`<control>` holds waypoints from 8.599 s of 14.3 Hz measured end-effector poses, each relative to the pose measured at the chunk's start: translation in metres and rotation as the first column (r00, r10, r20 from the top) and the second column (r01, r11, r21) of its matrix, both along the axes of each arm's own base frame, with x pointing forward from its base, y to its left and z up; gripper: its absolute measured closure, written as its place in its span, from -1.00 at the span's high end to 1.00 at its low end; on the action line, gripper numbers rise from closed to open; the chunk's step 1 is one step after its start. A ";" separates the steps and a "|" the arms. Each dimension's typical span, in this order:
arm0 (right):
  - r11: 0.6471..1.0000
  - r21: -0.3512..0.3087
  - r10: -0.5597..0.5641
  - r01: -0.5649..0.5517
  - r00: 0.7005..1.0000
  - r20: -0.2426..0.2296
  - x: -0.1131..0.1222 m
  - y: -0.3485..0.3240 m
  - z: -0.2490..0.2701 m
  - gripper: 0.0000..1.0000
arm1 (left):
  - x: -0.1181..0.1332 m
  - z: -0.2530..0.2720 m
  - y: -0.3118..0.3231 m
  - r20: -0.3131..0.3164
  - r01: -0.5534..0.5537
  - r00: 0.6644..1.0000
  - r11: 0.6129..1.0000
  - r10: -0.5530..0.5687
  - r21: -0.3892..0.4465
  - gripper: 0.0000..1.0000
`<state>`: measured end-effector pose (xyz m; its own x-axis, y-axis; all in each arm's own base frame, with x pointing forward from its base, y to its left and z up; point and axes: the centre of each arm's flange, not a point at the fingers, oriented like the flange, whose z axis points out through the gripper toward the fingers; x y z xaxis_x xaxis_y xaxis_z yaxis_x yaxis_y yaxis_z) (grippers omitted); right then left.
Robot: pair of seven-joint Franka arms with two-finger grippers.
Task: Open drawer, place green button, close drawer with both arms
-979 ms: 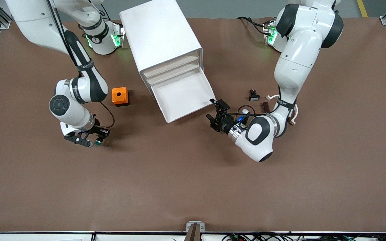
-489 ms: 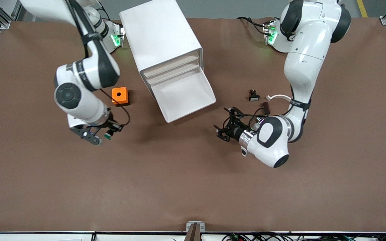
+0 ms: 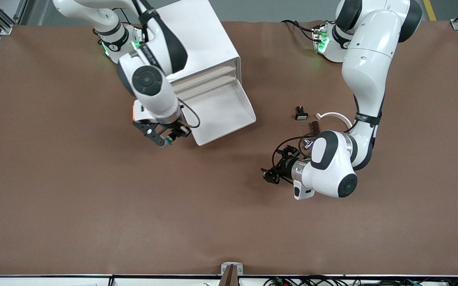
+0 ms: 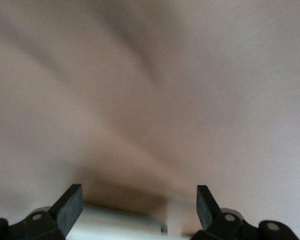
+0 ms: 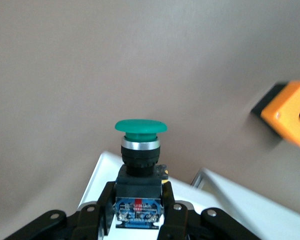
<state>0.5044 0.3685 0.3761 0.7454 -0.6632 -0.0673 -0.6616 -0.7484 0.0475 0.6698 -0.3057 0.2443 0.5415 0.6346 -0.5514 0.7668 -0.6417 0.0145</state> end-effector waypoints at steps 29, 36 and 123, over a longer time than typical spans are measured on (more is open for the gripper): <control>0.999 0.045 -0.021 0.020 1.000 0.018 -0.125 0.136 -0.082 -0.18 | -0.028 0.051 -0.089 0.330 0.268 0.875 0.922 -0.355 0.280 1.00; 0.992 0.031 0.119 -0.119 0.993 0.001 -0.108 0.136 -0.054 1.00 | -0.033 0.054 -0.108 0.393 0.252 0.842 0.914 -0.369 0.318 1.00; 0.749 -0.013 0.662 -0.663 0.746 0.072 -0.007 -0.407 0.287 1.00 | -0.055 0.153 0.015 0.177 0.059 0.978 0.955 -0.114 0.291 1.00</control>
